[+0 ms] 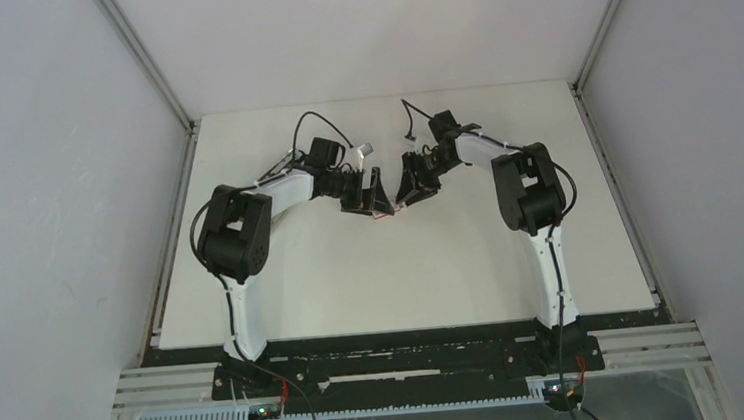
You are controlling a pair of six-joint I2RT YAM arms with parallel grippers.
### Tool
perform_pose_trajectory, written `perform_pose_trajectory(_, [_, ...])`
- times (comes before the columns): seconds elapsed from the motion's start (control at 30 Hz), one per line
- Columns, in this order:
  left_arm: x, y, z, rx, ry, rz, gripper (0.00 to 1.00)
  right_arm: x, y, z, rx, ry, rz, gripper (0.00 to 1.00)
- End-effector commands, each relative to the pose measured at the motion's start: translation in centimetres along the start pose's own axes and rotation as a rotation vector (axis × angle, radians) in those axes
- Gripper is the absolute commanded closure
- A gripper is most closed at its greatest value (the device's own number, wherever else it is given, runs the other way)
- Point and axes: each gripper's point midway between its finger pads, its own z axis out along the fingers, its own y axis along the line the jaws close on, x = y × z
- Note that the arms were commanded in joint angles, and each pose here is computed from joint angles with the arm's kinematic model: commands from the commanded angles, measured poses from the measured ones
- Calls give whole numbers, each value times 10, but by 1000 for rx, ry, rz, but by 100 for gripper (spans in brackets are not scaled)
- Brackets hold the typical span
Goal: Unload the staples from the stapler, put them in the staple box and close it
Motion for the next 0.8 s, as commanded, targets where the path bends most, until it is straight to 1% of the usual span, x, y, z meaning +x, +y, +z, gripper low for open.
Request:
perform_pose_trajectory(0.0, [8,5,9,-10,31,-7,2,-7,15,8,-57,-5,-52,58])
perform_pose_trajectory(0.33, [7,4,10,-11,31,-2,2,-3,26,17,-87,18,-65,59])
perform_pose_trajectory(0.67, [5,3,11,-4,31,2,2,-2,30,18,-106,21,-67,59])
perform_pose_trajectory(0.77, [4,3,10,-6,32,4,2,-3,25,18,-75,17,-65,60])
